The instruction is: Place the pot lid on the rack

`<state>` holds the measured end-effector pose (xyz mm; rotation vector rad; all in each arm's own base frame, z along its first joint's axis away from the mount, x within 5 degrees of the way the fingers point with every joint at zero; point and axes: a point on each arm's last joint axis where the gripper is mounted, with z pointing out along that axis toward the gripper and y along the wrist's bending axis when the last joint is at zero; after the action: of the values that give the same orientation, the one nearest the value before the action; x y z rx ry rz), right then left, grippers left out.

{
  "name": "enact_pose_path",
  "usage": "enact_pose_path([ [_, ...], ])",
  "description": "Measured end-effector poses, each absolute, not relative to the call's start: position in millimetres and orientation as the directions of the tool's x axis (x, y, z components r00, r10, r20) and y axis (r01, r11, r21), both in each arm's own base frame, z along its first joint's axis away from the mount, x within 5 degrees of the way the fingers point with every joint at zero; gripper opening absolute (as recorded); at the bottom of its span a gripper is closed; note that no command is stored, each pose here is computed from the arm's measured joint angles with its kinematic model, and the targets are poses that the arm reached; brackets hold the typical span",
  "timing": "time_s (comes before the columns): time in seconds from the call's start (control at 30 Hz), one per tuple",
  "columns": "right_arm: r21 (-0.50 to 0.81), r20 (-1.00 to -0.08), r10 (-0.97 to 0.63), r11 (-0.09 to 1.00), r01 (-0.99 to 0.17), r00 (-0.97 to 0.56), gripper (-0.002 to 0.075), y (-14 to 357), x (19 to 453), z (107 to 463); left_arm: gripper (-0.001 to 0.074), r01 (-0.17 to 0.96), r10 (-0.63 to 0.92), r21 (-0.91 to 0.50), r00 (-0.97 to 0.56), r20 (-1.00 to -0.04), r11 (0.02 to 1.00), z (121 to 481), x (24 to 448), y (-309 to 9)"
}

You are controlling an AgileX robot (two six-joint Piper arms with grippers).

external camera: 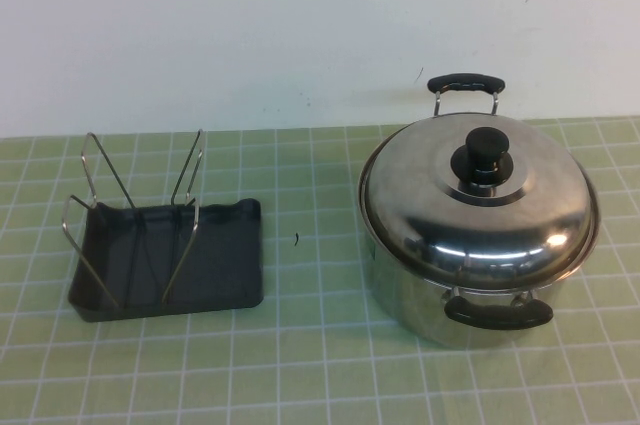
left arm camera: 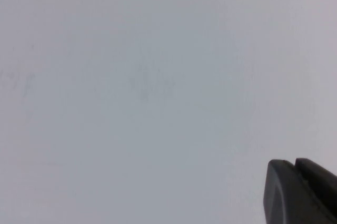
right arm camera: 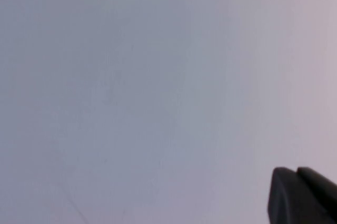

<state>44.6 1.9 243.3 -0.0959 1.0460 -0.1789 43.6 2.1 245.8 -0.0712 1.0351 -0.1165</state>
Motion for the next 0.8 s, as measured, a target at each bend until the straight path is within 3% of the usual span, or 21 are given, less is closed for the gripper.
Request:
enact_pose_path([
  [0.13, -0.114, -0.817, -0.154, 0.988, 0.108, 0.556, -0.0001, 0.2, 40.8, 249.4, -0.0004, 0.086, -0.180, -0.161, 0.602, -0.778, 0.983, 254.7, 37.6, 4.5],
  [0.27, -0.180, -0.822, -0.216, 0.976, 0.120, 0.526, -0.0001, 2.2, 41.1, 253.9, -0.0004, 0.092, -0.183, -0.162, 0.648, -0.739, 0.982, 259.5, 34.0, 5.1],
  [0.4, -0.331, -0.796, -0.372, 0.928, 0.170, 0.479, -0.0001, 5.3, 33.7, 286.6, -0.0004, 0.090, -0.103, -0.059, 0.644, -0.758, 0.994, 278.0, 30.4, -0.8],
  [0.5, -0.355, -0.777, -0.396, 0.918, 0.180, 0.489, -0.0001, 6.5, 29.5, 319.2, -0.0004, 0.071, -0.016, 0.042, 0.664, -0.748, 0.997, 300.1, 22.7, -5.1],
  [0.67, -0.326, -0.853, -0.326, 0.943, 0.070, 0.409, -0.0001, 8.0, 63.0, 358.6, -0.0003, 0.148, -0.101, -0.006, 0.649, -0.754, 0.989, 317.1, 23.9, -7.5],
  [0.8, -0.373, -0.885, -0.299, 0.914, -0.159, 0.358, -0.0001, 22.8, 113.0, 370.7, -0.0003, 0.246, -0.274, -0.165, 0.527, -0.804, 0.955, 313.2, 42.0, -8.5],
])
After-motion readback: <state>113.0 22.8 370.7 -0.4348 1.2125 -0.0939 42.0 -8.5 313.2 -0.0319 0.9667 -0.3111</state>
